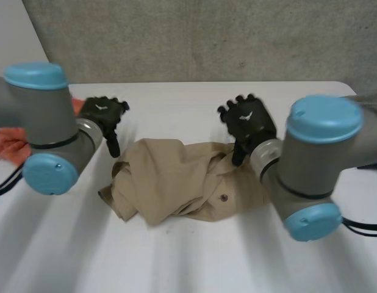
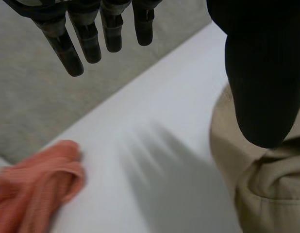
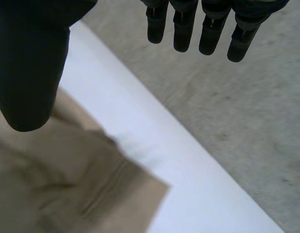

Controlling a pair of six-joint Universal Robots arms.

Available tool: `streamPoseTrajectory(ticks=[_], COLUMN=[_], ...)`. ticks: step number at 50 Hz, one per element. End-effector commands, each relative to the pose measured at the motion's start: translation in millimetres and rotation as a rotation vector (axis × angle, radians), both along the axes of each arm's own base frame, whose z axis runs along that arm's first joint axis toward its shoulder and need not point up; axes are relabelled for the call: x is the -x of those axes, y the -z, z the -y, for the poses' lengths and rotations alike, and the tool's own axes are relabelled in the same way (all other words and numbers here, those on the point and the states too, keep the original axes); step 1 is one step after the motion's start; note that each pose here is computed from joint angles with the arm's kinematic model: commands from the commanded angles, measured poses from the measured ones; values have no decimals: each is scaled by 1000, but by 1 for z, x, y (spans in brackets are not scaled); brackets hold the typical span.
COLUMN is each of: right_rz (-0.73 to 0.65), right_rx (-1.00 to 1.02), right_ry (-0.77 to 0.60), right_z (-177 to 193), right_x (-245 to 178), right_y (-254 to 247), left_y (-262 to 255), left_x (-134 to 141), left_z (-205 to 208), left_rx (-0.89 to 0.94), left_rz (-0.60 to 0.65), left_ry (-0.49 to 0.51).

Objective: Fold the laundry.

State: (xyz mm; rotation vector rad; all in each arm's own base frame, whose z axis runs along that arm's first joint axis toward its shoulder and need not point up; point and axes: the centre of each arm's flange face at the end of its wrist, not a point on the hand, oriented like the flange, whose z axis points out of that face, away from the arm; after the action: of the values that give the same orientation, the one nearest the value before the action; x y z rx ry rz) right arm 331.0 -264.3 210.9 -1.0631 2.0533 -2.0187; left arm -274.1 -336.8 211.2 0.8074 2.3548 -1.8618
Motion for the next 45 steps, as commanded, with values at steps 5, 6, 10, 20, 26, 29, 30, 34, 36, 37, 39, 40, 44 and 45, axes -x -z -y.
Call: streamPoseTrajectory(ticks=[5,6,10,20,26,29,30,34,36,37,39,40,44,45], right_rz=[97,92,70,13,-11,-23,-27,-47,-52,-51,-48,-45,-26,-23], right_rx=[-99,-113,-181,-375,-429,-447,-452,-461,-451,-448,-428,-422,-354,-336], right_ry=[-24,-24,-5,2,-7,-6,-7,3,5,7,17,20,33,34], right_z=[-8,-6,7,52,60,62,62,63,64,65,68,69,70,69], right_x=[39,41,50,47,34,26,24,17,15,14,14,15,21,24], right_y=[-64,-66,-68,-31,-3,12,16,35,40,42,45,44,21,13], left_y=[-53,-50,-30,31,51,63,66,72,72,70,66,63,25,16], left_x=[-2,-1,6,27,38,43,43,42,41,40,36,34,22,20], left_z=[-108,-116,-154,-166,-152,-146,-144,-129,-125,-123,-117,-115,-109,-109], left_rx=[75,59,-31,-176,-202,-216,-219,-197,-185,-177,-155,-145,-76,-61], left_rz=[-90,-89,-100,-132,-123,-117,-115,-114,-113,-117,-128,-132,-192,-206], left_ry=[126,142,206,99,66,58,52,-10,-30,-38,-67,-80,-108,-110])
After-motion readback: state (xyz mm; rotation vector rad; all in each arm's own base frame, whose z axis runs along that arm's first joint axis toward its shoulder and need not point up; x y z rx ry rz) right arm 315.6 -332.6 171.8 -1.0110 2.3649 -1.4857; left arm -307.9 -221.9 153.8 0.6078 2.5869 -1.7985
